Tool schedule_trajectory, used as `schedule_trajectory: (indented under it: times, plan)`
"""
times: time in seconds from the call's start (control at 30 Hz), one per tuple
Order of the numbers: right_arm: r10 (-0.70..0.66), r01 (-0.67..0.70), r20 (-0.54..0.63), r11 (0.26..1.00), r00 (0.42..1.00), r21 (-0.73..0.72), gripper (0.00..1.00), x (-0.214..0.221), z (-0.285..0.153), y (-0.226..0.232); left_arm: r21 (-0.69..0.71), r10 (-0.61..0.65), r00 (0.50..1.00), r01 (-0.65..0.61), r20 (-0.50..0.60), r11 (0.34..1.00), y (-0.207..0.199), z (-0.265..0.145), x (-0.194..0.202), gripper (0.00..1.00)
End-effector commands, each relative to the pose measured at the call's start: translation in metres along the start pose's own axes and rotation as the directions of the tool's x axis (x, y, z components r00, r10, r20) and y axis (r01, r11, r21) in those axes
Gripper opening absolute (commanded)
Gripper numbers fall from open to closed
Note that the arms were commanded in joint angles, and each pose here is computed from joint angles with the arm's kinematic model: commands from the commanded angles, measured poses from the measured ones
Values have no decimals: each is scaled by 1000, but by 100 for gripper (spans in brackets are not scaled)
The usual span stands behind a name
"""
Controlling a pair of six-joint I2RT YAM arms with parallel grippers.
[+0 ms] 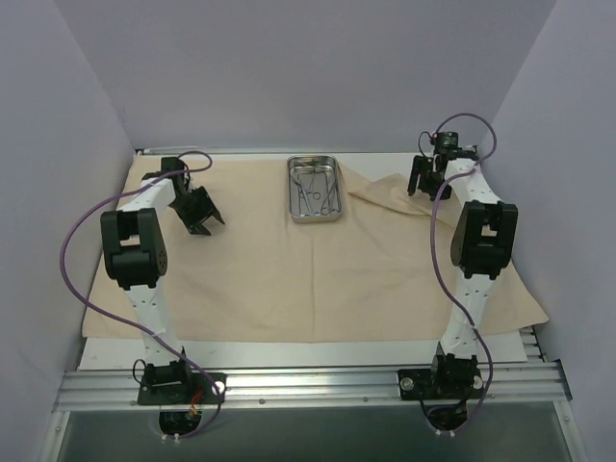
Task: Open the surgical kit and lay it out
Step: Smooth out the surgical kit at the center of the board.
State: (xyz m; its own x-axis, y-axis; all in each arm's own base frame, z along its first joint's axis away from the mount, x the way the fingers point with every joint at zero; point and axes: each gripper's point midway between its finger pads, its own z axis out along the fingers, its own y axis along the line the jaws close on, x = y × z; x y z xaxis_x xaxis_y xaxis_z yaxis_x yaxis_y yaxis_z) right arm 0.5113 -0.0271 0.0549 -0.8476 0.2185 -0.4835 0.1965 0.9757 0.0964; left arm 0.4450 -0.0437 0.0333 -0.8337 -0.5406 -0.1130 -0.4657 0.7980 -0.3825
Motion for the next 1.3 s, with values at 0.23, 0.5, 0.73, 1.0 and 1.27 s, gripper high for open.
schedule_trajectory:
  times: [0.23, 0.5, 0.73, 1.0, 1.27]
  plan:
    - [141, -142, 218, 990, 966, -12, 70, -105, -28, -39, 17, 42, 999, -42, 9, 999, -10, -13, -9, 63]
    - [153, -148, 264, 988, 952, -40, 56, -127, 3, -55, 26, 25, 1000, -25, 1, 999, -10, -7, -7, 63]
    - [238, -216, 164, 966, 957, -141, 0, -103, 45, -34, 54, 11, 1000, -13, 28, 998, -19, -11, -14, 63]
    - [275, -279, 112, 960, 955, 21, 0, -69, 79, -73, 66, 15, 999, -18, 36, 998, -24, -14, -18, 63]
    - [192, -215, 103, 925, 976, 314, 4, -54, 95, -155, 83, 56, 997, -60, 48, 995, -30, -23, -23, 63]
